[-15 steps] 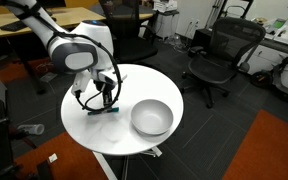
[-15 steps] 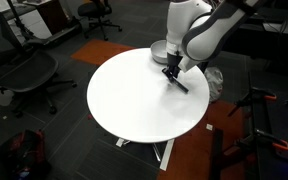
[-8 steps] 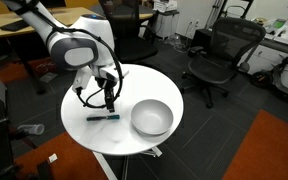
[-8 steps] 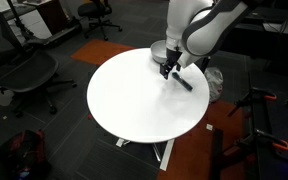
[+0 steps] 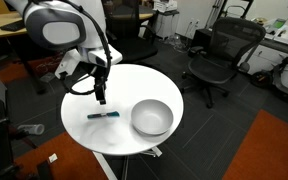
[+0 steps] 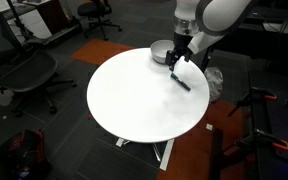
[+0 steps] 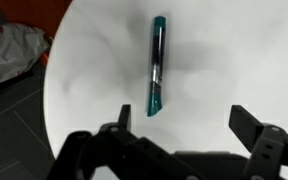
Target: Remove the marker from the bowl
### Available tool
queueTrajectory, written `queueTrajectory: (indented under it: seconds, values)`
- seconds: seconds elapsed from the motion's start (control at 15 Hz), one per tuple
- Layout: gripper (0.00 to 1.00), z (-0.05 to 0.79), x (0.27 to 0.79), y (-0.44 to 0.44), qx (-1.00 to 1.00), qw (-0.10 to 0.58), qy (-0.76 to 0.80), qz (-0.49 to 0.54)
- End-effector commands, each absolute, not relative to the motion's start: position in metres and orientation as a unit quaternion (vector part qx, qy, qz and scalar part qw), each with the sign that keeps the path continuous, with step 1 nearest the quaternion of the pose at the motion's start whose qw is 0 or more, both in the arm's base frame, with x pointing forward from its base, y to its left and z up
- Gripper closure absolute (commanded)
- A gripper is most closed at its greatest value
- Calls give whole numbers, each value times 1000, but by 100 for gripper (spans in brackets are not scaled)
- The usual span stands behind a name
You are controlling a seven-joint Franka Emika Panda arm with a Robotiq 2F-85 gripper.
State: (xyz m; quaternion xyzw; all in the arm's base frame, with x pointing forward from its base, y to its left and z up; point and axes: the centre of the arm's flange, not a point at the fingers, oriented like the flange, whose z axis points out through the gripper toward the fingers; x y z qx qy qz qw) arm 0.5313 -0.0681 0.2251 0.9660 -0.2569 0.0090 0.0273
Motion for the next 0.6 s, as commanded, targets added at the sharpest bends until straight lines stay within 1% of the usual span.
queueTrajectory:
  seconds: [0.0, 0.27, 0.33, 0.53]
  values:
    - [0, 264, 505, -67, 968, 23, -249, -11]
    - [0, 279, 499, -69, 970, 18, -240, -24]
    - [0, 265, 512, -67, 967, 21, -252, -17]
    - [0, 271, 510, -69, 968, 19, -248, -17]
